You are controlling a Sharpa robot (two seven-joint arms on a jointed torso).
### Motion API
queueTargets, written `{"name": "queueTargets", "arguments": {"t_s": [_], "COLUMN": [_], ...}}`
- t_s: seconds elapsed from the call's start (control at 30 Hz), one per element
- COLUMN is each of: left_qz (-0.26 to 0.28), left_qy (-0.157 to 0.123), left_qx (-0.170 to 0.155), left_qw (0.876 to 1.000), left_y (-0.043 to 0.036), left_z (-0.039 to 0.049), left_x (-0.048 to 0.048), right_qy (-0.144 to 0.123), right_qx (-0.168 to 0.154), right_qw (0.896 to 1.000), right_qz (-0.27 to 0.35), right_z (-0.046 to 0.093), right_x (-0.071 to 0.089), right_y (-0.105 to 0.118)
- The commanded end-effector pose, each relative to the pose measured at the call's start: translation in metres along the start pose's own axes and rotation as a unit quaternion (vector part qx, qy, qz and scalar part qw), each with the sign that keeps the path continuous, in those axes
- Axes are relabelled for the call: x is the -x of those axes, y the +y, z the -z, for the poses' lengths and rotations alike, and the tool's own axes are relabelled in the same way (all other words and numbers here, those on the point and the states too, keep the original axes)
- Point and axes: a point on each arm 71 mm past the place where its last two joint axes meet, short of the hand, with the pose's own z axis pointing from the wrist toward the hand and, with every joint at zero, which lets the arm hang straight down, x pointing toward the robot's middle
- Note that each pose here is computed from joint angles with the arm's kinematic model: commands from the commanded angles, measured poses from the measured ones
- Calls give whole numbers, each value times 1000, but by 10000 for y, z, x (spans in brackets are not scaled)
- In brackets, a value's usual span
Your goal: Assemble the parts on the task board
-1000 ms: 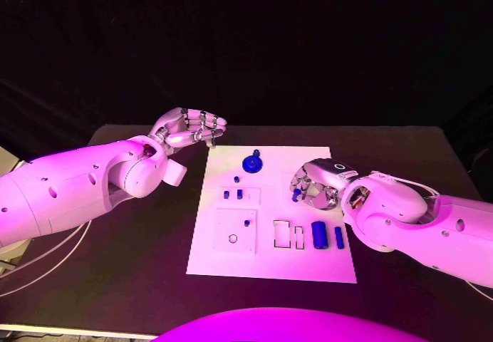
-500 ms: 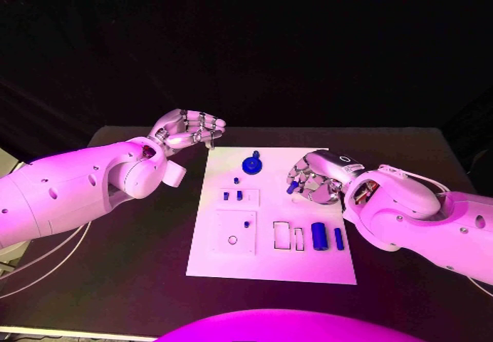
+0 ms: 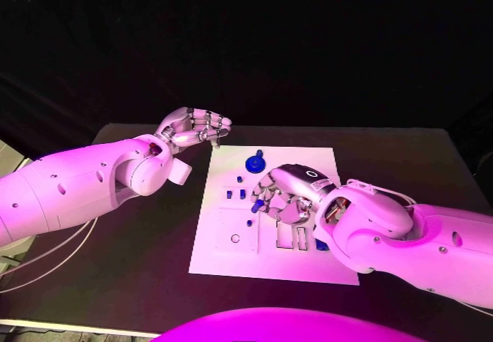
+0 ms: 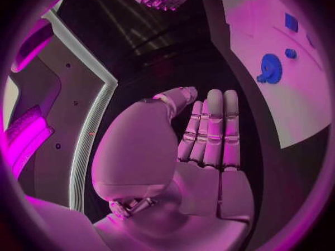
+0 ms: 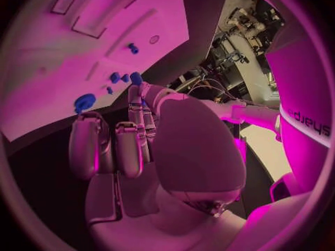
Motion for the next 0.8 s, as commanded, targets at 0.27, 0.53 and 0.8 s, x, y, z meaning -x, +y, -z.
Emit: {"name": "queueTargets", "arguments": {"t_s": [0.27, 0.53, 0.8], "left_qz": [8, 10, 11], "left_qy": [8, 10, 11], "left_qx": [-3, -3, -3], "left_qw": [1000, 1000, 1000], "left_y": [-11, -15, -15], "left_z": [6, 0, -3], "left_x": [-26, -46, -51], "right_qy": [18, 40, 48], "right_qx": [53, 49, 40], "right_qw": [998, 998, 998], "right_qz": [-5, -11, -5], "right_z": [-108, -161, -194], "right_x": [-353, -586, -675], "right_y": [221, 219, 204]}}
